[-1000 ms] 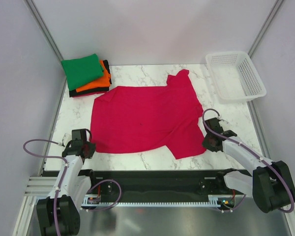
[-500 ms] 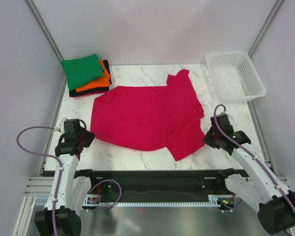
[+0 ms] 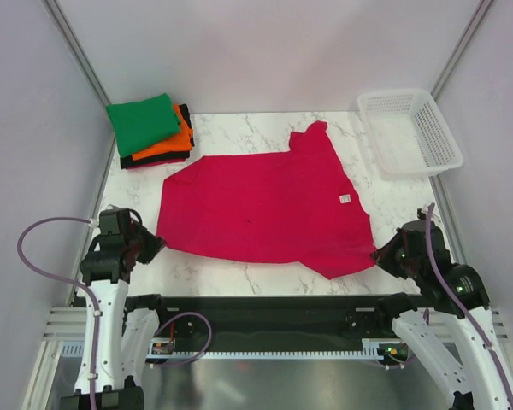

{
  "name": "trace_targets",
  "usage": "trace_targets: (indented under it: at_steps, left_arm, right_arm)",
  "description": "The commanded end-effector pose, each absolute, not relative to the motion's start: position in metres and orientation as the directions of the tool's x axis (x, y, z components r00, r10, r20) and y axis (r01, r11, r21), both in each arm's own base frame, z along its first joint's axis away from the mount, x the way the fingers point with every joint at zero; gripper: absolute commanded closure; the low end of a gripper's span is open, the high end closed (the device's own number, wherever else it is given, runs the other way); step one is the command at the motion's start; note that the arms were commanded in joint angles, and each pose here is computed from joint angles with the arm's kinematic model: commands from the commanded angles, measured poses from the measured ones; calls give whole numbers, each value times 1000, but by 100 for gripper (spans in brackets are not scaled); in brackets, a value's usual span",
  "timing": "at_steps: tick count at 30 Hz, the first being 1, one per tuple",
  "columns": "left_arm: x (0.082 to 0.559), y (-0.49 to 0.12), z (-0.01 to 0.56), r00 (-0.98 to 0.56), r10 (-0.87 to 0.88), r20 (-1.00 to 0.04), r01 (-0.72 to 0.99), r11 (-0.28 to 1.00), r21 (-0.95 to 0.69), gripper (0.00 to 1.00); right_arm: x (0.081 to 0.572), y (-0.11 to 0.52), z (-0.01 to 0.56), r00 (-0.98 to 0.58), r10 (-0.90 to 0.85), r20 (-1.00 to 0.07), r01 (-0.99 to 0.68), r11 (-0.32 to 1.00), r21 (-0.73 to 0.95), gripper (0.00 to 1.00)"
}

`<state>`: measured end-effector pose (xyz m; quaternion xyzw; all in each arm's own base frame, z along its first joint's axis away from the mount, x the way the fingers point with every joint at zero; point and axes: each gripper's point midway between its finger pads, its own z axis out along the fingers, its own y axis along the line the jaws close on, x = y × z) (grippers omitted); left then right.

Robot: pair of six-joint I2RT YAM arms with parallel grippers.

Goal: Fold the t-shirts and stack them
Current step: Flatten the tshirt out, then fold the tshirt

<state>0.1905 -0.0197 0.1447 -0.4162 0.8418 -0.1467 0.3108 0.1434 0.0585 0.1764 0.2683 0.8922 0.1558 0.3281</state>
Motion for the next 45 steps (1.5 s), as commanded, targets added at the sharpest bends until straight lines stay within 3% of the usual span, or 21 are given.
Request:
trace_targets:
  at_steps: [1, 8, 17, 31, 45]
  left_arm:
    - [167, -20, 155, -521, -743, -420, -583, 669, -461, 98]
    - [165, -17, 155, -552, -705, -445, -563, 709, -426, 98]
    - [209, -6, 151, -597, -676, -432, -572, 736, -362, 98]
    - [274, 19, 83, -666, -682, -301, -636, 731, -249, 98]
    - [318, 32, 49, -720, -664, -202, -626, 747, -226, 91]
  right_arm:
    - [115, 51, 188, -656, 579, -484, 387, 809, 443, 100]
    - [119, 53, 193, -671, 557, -489, 368, 823, 432, 100]
    - [214, 77, 205, -681, 492, -542, 313, 865, 393, 100]
    - [363, 81, 188, -670, 426, -608, 374, 901, 218, 100]
    - [444, 68, 141, -687, 432, -584, 457, 882, 115, 100]
